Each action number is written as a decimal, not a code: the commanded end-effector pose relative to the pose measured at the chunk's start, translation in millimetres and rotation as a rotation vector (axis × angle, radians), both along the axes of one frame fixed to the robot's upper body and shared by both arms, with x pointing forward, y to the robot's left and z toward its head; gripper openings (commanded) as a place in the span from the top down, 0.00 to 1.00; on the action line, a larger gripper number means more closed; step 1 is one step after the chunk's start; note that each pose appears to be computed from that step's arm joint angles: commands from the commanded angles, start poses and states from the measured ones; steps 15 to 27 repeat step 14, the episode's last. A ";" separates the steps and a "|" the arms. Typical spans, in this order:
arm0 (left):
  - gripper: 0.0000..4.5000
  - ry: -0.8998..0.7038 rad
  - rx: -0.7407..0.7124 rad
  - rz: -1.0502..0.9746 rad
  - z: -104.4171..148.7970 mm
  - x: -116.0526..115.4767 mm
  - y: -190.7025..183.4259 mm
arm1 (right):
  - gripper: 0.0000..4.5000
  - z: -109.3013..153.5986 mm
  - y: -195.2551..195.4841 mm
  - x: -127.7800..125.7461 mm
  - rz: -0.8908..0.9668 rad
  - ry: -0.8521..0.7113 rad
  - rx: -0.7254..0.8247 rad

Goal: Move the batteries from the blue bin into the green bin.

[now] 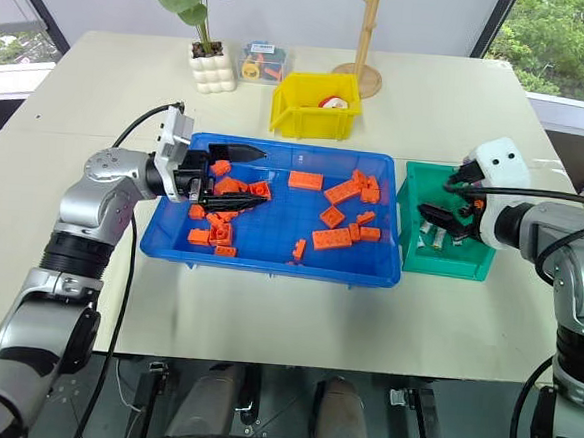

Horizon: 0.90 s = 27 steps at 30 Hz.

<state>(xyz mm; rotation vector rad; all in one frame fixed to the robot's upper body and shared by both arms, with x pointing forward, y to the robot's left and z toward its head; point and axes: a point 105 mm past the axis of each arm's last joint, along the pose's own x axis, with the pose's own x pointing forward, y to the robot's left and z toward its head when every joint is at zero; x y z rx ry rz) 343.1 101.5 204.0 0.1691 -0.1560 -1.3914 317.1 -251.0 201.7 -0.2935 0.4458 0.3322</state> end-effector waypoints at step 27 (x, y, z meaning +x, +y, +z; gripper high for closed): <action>0.00 -0.265 -0.265 0.607 75.4 23.8 105.9 | 0.02 85.2 -33.8 65.9 -0.201 -0.539 0.043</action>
